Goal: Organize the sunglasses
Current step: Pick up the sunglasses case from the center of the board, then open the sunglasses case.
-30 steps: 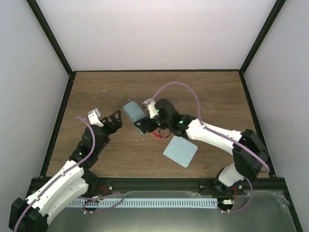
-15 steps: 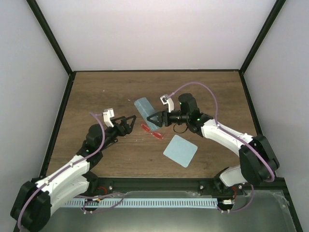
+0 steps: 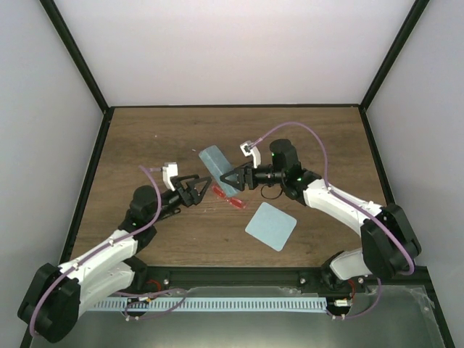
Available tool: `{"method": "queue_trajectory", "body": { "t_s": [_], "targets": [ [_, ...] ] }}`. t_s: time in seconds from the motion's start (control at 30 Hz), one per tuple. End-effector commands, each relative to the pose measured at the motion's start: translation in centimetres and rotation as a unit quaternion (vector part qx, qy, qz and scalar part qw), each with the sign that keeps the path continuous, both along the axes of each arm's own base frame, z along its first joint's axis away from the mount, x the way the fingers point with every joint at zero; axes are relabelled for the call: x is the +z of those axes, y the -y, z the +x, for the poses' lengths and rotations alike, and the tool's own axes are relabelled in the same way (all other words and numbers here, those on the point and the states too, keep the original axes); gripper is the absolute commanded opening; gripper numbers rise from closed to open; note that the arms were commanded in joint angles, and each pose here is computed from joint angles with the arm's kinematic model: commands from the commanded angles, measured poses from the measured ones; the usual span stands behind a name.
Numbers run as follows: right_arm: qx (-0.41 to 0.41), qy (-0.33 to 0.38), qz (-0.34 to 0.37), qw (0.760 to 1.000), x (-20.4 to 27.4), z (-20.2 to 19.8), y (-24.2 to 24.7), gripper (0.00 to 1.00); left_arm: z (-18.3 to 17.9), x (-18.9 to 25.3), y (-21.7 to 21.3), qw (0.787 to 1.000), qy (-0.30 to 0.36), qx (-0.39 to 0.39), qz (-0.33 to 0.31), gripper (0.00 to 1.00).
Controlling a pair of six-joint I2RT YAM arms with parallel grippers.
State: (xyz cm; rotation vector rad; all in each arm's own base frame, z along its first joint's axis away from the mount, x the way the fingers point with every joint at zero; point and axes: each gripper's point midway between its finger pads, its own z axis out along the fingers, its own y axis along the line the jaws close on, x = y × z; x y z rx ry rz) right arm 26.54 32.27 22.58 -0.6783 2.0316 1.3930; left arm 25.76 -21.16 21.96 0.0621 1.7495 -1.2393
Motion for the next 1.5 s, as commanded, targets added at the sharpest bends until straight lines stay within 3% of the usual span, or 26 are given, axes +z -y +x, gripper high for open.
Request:
{"method": "queue_trajectory", "body": {
  "t_s": [0.0,0.67,1.17,1.47],
  "targets": [
    [0.028,0.035,0.029,0.999,2.6,-0.7,-0.4,0.52,-0.5,0.8,0.8,0.999,0.015,-0.028,-0.01,1.0],
    [0.073,0.01,0.038,0.997,1.6,-1.7,-1.4,0.53,-0.1,0.2,0.6,1.0,0.008,-0.017,-0.01,1.0],
    [0.078,0.031,0.054,0.995,3.2,-2.5,-1.0,0.53,2.2,-4.2,-0.5,0.996,-0.071,0.05,0.034,1.0],
    [0.09,0.051,0.072,0.992,4.6,-3.4,-0.6,0.54,2.7,-4.9,-1.1,0.993,-0.084,0.072,0.049,1.0]
  ]
}}
